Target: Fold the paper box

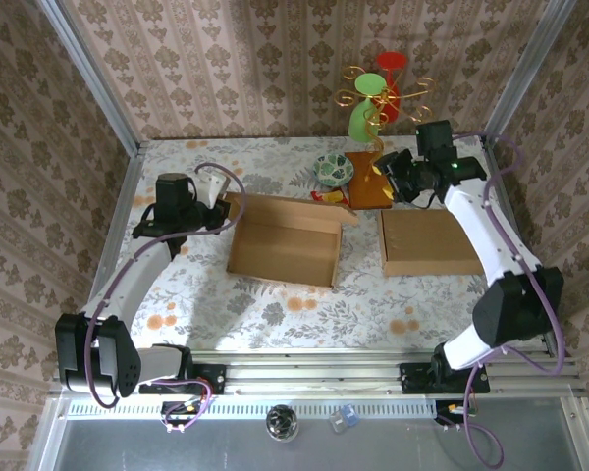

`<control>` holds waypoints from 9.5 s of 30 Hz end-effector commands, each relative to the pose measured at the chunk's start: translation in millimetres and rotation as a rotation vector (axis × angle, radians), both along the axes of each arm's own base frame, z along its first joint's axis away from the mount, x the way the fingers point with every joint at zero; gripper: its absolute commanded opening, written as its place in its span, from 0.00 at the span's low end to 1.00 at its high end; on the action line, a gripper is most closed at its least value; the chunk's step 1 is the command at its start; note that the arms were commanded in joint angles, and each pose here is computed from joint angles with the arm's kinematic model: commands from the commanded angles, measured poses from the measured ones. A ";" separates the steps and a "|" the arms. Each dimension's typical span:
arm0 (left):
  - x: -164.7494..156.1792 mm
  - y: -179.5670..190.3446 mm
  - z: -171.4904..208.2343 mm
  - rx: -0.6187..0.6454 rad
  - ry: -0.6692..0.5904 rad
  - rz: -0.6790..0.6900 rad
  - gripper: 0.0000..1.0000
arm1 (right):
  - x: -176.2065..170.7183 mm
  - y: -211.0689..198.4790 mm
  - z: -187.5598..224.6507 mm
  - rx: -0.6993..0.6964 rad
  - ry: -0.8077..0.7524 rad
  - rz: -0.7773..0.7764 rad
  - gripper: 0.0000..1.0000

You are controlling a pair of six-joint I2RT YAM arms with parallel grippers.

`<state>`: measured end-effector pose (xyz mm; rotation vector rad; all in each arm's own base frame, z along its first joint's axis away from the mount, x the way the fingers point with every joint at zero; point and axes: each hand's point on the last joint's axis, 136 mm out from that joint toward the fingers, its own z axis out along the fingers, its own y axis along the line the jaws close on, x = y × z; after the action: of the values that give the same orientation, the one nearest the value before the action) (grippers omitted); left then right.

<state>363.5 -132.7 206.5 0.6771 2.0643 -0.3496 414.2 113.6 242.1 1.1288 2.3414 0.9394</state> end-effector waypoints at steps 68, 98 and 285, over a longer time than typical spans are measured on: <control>-9.2 -27.9 0.9 -0.240 0.090 0.140 0.00 | -56.8 116.1 -90.2 0.418 0.271 0.072 0.45; -70.3 -11.4 -59.9 -0.481 0.155 0.247 0.14 | -69.5 91.6 -122.8 0.028 0.060 0.345 0.36; -77.9 45.7 -177.5 -0.369 0.935 0.447 0.13 | -65.6 160.4 -166.3 0.296 -0.257 0.785 0.74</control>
<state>297.6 -104.1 60.0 -0.1578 2.6913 -1.0027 343.8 256.6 56.0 0.1777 2.5514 1.5113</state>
